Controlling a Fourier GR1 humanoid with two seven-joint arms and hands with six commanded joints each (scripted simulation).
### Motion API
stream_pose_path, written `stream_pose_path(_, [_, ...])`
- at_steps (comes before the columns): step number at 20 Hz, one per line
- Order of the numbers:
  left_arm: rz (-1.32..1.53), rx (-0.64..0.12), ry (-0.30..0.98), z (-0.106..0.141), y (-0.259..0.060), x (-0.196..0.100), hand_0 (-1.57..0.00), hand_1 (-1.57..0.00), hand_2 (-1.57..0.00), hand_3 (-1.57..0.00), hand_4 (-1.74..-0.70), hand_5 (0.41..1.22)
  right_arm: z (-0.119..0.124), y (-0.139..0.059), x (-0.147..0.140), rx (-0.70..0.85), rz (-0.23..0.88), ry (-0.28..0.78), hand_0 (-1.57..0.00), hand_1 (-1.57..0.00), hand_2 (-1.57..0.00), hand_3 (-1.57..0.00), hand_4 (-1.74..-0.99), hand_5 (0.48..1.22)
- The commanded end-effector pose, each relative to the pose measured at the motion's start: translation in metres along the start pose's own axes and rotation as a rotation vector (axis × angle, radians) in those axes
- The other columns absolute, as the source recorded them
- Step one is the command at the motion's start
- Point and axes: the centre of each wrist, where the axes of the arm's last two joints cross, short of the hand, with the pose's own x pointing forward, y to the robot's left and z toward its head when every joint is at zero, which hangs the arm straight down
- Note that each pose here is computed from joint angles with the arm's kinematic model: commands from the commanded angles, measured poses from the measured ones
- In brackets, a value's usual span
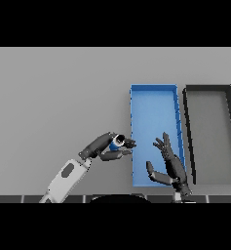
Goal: Pick up the blue pipe and place it into the blue bin.
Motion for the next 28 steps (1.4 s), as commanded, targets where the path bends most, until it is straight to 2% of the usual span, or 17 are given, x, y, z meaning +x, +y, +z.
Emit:
stream_pose_path(1, [-0.006, 0.001, 0.012, 0.0, -0.001, -0.002, -1.57, -1.57, -1.57, -1.44, -1.73, 1.221, -0.004, 0.0, 0.014, 0.062, 0.022, -0.032, 0.0, 0.0, 0.0, 0.0, -1.331, 0.507])
stream_pose_path(5, [-0.018, -0.014, 0.014, -0.002, -0.005, 0.002, -1.57, -1.57, -1.57, -1.44, -1.73, 1.221, -0.037, 0.013, 0.046, 0.247, 0.067, -0.07, 0.0, 0.0, 0.0, 0.0, -1.338, 0.495])
stream_pose_path(11, [-0.015, -0.022, 0.0, 0.001, -0.003, 0.003, -1.57, -1.57, -1.57, -1.44, -1.73, 1.221, -0.076, 0.031, 0.074, 0.405, 0.157, -0.11, 0.0, 0.0, 0.0, 0.0, -1.307, 0.497])
stream_pose_path(13, [-0.01, -0.037, -0.018, -0.002, -0.001, 0.004, -1.57, -1.57, -1.57, -1.49, -1.63, 1.221, -0.087, 0.04, 0.08, 0.452, 0.185, -0.118, 0.0, 0.0, 0.0, 0.0, -1.27, 0.51])
stream_pose_path(16, [-0.011, -0.039, 0.007, -0.001, 0.002, -0.002, -1.57, -1.57, -1.57, -1.53, -1.54, 1.221, -0.099, 0.054, 0.093, 0.504, 0.2, -0.158, 0.0, 0.0, 0.0, 0.0, -1.243, 0.522])
stream_pose_path(18, [-0.014, -0.049, -0.016, -0.001, 0.004, -0.001, -1.57, -1.57, -1.57, -1.54, -1.51, 1.221, -0.104, 0.062, 0.103, 0.522, 0.203, -0.173, 0.0, 0.0, 0.0, 0.0, -1.218, 0.509])
stream_pose_path(21, [-0.006, -0.044, 0.009, 0.0, 0.003, -0.004, -1.57, -1.57, -1.57, -1.56, -1.47, 1.221, -0.118, 0.067, 0.105, 0.562, 0.207, -0.132, 0.0, 0.0, -0.01, 0.0, -1.21, 0.498])
stream_pose_path(22, [-0.002, -0.038, 0.017, 0.0, 0.004, -0.003, -1.57, -1.57, -1.57, -1.56, -1.52, 1.221, -0.124, 0.07, 0.105, 0.576, 0.205, -0.128, -0.02, -0.03, -0.05, -0.03, -1.236, 0.493])
stream_pose_path(23, [-0.008, -0.04, 0.009, -0.001, 0.005, -0.003, -1.57, -1.57, -1.57, -1.28, -1.57, 1.221, -0.128, 0.073, 0.105, 0.59, 0.216, -0.128, -0.11, -0.14, -0.16, -0.12, -1.291, 0.483])
stream_pose_path(24, [-0.046, -0.03, 0.036, -0.002, 0.004, 0.002, -1.57, -1.57, -1.57, -1.19, -1.6, 1.221, -0.131, 0.076, 0.107, 0.604, 0.222, -0.135, -0.26, -0.3, -0.31, -0.25, -1.348, 0.477])
stream_pose_path(25, [-0.114, -0.049, 0.074, -0.001, 0.006, 0.003, -1.57, -1.53, -1.57, -1.12, -1.63, 1.221, -0.134, 0.075, 0.109, 0.612, 0.228, -0.144, -0.47, -0.49, -0.49, -0.52, -1.365, 0.477])
stream_pose_path(26, [-0.111, -0.04, 0.066, 0.001, 0.004, 0.005, -1.57, -1.54, -1.57, -1.12, -1.65, 1.221, -0.135, 0.08, 0.111, 0.625, 0.231, -0.158, -0.69, -0.7, -0.71, -0.66, -1.433, 0.486])
stream_pose_path(28, [-0.092, -0.037, 0.028, -0.003, 0.003, 0.004, -1.57, -1.55, -1.57, -1.28, -1.68, 1.221, -0.137, 0.082, 0.111, 0.643, 0.189, -0.186, -1.01, -1.02, -1.02, -0.88, -1.527, 0.57])
